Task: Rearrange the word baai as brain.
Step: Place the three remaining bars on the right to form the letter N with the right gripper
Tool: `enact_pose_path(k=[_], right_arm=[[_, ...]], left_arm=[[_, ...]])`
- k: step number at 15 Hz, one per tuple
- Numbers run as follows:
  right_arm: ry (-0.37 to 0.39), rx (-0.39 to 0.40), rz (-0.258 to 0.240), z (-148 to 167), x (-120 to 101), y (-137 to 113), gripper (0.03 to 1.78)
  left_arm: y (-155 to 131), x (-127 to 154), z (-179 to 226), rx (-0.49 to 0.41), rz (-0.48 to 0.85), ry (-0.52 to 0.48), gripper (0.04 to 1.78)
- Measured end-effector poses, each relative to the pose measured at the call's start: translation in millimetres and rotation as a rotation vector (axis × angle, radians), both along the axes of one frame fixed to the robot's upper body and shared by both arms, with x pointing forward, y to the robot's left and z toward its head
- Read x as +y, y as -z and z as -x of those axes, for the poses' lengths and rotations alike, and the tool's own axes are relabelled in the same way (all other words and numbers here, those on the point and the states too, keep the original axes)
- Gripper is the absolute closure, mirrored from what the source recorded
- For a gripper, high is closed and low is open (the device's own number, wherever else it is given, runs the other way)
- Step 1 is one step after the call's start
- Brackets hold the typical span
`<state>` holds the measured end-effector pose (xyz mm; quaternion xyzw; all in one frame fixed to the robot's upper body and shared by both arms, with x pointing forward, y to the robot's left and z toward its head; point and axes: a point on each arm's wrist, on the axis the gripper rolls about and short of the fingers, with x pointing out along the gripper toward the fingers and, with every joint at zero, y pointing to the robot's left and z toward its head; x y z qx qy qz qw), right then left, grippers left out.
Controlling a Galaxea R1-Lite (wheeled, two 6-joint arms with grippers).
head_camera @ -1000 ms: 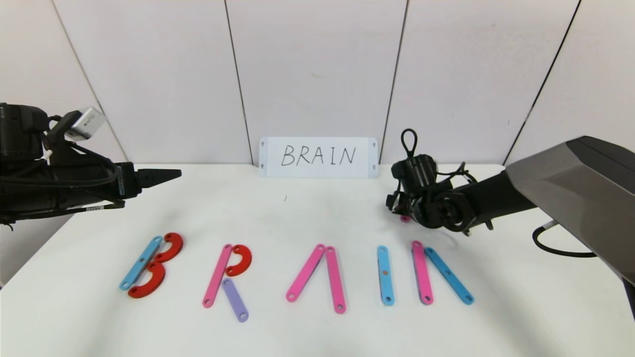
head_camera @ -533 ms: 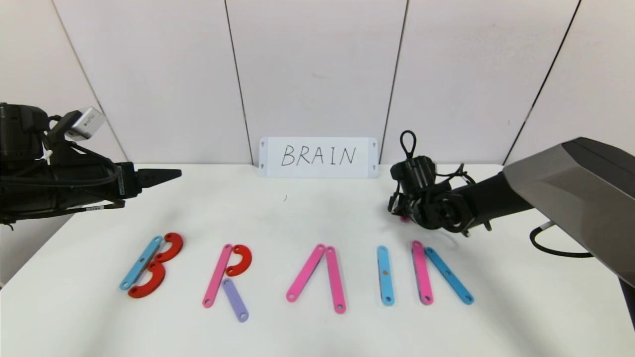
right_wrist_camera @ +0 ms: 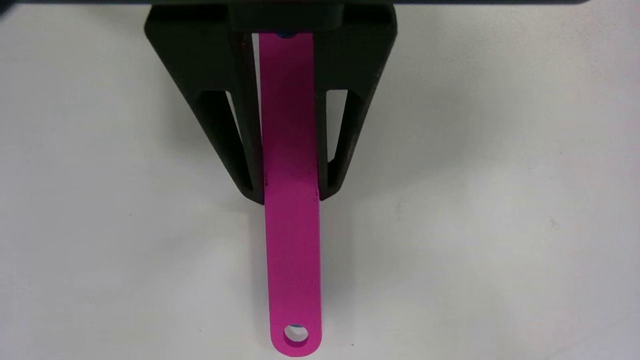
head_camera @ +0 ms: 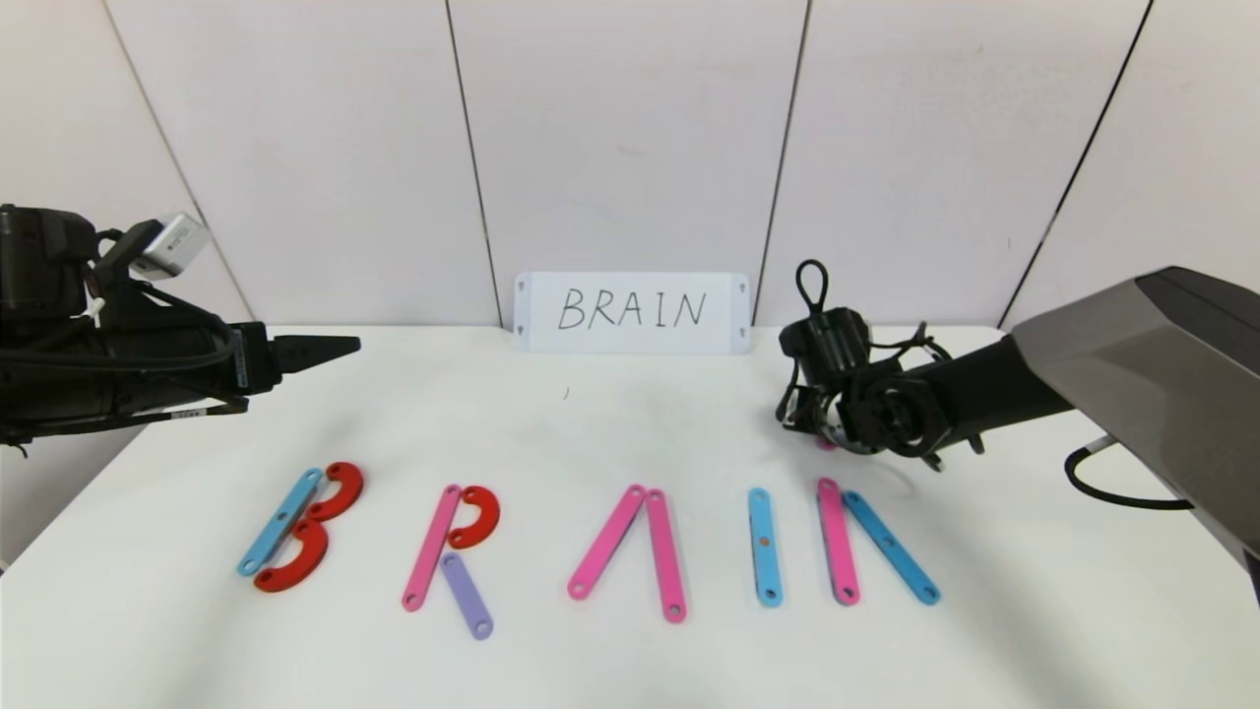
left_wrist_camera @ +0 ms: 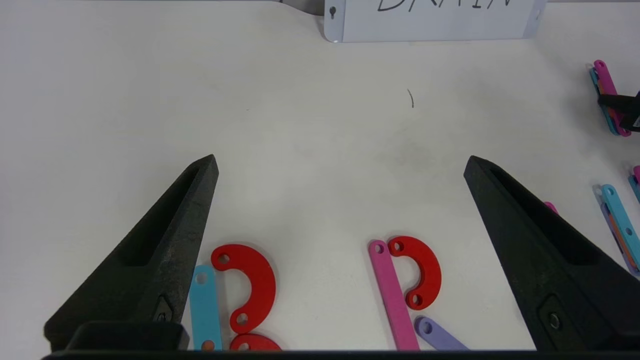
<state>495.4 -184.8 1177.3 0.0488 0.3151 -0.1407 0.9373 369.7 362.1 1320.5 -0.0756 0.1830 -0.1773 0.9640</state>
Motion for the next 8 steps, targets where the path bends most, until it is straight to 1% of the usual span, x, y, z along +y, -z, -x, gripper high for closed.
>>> enact_pose_path(k=[3, 6, 8], right_arm=[[0.002, -0.008, 0.007, 2.1, -3.0, -7.5, 1.51], [0.015, -0.002, 0.017, 4.7, -13.0, -19.3, 1.51], [0.006, -0.009, 0.048, 10.5, -24.9, -36.0, 1.51]], left_arm=[[-0.1, 0.0, 0.0, 0.000, 0.000, 0.000, 0.09], [-0.1, 0.1, 0.0, 0.000, 0.000, 0.000, 0.09], [0.4, 0.2, -0.4, 0.001, 0.000, -0.001, 0.09]])
